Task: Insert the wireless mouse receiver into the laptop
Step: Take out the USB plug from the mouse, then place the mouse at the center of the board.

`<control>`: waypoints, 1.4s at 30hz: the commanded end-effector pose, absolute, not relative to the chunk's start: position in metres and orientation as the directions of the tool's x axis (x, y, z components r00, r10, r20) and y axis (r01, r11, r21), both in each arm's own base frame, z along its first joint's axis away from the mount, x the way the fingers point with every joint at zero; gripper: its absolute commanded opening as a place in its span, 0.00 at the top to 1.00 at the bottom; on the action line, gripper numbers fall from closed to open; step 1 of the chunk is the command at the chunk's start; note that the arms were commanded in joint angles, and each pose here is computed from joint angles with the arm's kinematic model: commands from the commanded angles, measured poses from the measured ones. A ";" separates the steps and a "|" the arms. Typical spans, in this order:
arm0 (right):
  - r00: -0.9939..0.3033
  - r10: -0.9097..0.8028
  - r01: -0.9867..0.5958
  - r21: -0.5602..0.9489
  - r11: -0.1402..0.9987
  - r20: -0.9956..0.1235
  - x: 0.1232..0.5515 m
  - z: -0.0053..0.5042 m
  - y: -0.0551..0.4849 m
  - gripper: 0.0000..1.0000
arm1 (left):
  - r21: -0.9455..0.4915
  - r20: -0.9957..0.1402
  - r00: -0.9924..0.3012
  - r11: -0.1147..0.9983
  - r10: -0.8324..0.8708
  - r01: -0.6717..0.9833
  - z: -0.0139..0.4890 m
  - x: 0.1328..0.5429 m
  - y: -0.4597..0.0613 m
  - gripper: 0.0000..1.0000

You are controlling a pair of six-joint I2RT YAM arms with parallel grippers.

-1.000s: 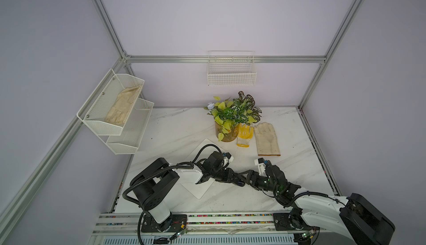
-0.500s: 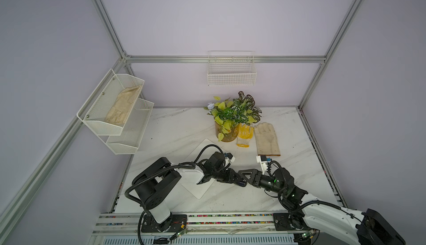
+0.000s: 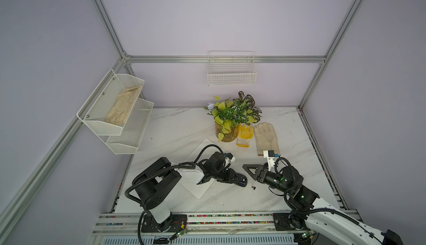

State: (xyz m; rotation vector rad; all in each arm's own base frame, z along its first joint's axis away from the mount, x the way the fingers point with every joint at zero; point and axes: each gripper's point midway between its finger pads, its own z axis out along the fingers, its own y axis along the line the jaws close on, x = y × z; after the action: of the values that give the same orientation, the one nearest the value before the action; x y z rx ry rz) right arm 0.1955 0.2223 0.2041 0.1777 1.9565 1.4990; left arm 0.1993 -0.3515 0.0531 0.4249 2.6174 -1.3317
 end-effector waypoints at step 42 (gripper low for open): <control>-0.708 0.442 -0.266 0.788 0.555 -0.550 0.223 0.240 0.213 0.05 | -0.674 -0.367 -0.929 0.672 0.054 0.306 0.070 0.146 -0.302 0.00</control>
State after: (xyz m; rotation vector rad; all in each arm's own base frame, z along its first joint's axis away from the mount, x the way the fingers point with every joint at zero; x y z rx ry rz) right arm 0.2186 0.2109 0.2254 0.1818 2.0507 1.2210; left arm 0.1305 -0.3198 0.0682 0.2999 2.6179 -1.2733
